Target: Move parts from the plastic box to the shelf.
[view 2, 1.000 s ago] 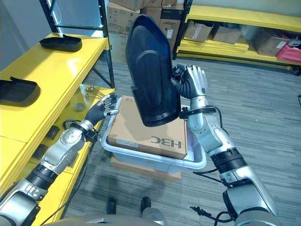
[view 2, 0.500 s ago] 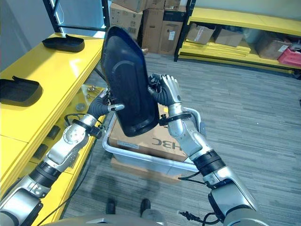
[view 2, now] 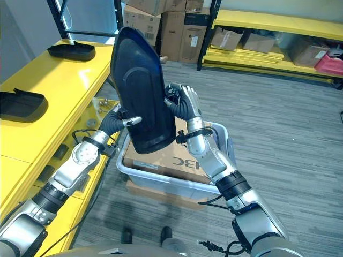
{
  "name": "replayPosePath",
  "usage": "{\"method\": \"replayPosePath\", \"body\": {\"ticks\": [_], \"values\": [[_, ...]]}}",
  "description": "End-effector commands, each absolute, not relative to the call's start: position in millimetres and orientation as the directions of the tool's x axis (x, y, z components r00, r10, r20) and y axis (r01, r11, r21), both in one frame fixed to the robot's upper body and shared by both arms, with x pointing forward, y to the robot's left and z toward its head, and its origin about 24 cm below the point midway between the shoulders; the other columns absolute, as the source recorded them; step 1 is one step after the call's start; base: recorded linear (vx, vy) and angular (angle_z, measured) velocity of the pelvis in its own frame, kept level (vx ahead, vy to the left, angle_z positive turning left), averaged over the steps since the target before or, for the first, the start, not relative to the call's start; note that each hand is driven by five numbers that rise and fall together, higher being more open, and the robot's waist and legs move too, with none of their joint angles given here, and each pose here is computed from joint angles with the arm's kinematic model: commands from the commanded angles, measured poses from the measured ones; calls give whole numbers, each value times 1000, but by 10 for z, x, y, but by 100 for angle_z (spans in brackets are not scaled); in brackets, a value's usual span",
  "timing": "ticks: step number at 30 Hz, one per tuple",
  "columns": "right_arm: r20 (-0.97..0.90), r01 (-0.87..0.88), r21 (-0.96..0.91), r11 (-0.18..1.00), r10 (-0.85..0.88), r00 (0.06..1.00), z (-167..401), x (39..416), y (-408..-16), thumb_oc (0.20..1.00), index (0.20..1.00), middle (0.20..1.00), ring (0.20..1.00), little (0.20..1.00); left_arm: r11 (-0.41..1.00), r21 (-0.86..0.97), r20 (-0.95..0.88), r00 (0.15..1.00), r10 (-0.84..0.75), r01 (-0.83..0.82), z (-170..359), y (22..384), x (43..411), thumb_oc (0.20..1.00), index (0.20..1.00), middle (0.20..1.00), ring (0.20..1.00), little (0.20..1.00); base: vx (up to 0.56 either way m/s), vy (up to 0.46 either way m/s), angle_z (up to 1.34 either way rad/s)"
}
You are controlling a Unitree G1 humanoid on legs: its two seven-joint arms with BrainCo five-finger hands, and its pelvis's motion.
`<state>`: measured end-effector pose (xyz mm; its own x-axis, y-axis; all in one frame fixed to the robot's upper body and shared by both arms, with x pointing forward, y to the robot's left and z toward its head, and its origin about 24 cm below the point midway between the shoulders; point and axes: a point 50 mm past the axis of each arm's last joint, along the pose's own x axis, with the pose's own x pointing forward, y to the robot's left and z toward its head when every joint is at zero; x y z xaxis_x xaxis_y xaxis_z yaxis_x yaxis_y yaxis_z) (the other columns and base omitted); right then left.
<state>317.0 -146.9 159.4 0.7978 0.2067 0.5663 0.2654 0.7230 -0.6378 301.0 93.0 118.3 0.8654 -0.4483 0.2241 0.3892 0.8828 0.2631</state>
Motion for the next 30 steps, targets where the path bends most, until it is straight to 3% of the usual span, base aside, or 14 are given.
{"method": "replayPosePath", "body": {"ticks": [1, 12, 24, 27, 29, 30], "values": [[776, 262, -481, 837, 267, 572, 2134, 3030, -1105, 200, 200, 200, 200, 200, 851, 385, 310, 819, -483, 357, 1396, 759, 3126, 200, 200, 200, 200, 200, 3, 3, -4], [861, 331, -359, 873, 172, 480, 2379, 2929, -1207, 200, 200, 200, 200, 200, 838, 468, 422, 762, -490, 279, 1863, 692, 3218, 200, 200, 200, 200, 200, 14, -4, -2], [802, 120, -353, 928, 235, 549, 2204, 2830, -1037, 200, 200, 200, 200, 200, 870, 369, 420, 777, -469, 326, 1832, 521, 3188, 200, 200, 200, 200, 200, 6, -17, -9], [759, 25, -340, 940, 258, 598, 2027, 2763, -965, 200, 200, 200, 200, 200, 931, 277, 432, 834, -343, 239, 1655, 662, 3149, 200, 200, 200, 200, 200, -56, -58, 0], [735, -22, -321, 947, 264, 624, 1914, 2705, -986, 702, 702, 702, 702, 702, 958, 252, 455, 858, -240, 135, 1532, 896, 3090, 200, 200, 200, 200, 200, -79, -68, 0], [720, -33, -315, 949, 261, 642, 1872, 2686, -1002, 1000, 1000, 1000, 1000, 1000, 964, 250, 467, 862, -196, 84, 1497, 997, 3059, 200, 200, 200, 200, 200, -56, -42, 14]]}}
